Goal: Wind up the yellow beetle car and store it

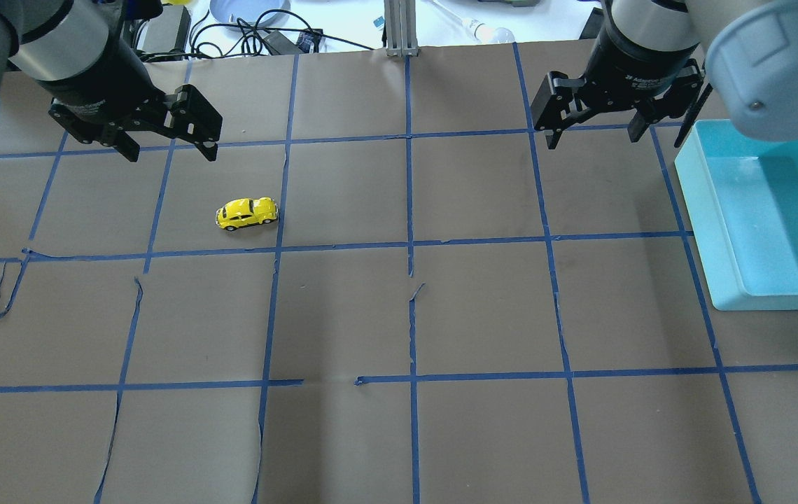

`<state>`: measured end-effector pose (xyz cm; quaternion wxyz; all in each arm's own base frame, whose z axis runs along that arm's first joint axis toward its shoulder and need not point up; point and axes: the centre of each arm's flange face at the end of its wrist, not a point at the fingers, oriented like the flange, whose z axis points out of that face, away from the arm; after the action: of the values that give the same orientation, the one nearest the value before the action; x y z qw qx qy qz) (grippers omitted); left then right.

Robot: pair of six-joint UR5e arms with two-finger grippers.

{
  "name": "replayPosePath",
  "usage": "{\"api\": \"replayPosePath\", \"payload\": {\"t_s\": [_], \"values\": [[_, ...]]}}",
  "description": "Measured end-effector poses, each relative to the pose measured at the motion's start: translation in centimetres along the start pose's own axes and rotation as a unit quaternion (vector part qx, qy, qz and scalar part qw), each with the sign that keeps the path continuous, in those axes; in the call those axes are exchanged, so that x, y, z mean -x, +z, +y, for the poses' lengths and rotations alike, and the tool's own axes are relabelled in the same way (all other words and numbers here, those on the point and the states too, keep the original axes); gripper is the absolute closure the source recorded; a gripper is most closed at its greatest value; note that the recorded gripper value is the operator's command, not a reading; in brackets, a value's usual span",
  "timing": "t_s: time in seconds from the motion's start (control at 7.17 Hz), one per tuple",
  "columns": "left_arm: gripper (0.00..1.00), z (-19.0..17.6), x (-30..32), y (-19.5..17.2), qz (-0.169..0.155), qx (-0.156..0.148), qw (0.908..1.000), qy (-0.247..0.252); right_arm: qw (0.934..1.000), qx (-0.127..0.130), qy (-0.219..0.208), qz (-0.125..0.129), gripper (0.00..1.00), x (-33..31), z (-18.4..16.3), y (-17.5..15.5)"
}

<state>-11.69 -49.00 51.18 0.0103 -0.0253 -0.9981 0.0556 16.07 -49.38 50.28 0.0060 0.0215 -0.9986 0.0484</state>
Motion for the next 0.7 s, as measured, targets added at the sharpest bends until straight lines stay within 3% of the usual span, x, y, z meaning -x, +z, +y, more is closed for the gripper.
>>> {"api": "replayPosePath", "payload": {"t_s": [0.42,0.7], "values": [[0.00,0.31,-0.06,-0.12,-0.001,0.000,1.0000,0.003,1.0000,-0.001,-0.002,0.000,0.00,0.02,0.03,-0.05],[0.00,0.93,-0.04,0.17,0.000,0.016,0.9999,0.002,1.0000,-0.001,-0.002,0.000,0.00,0.02,0.02,-0.05]]}}
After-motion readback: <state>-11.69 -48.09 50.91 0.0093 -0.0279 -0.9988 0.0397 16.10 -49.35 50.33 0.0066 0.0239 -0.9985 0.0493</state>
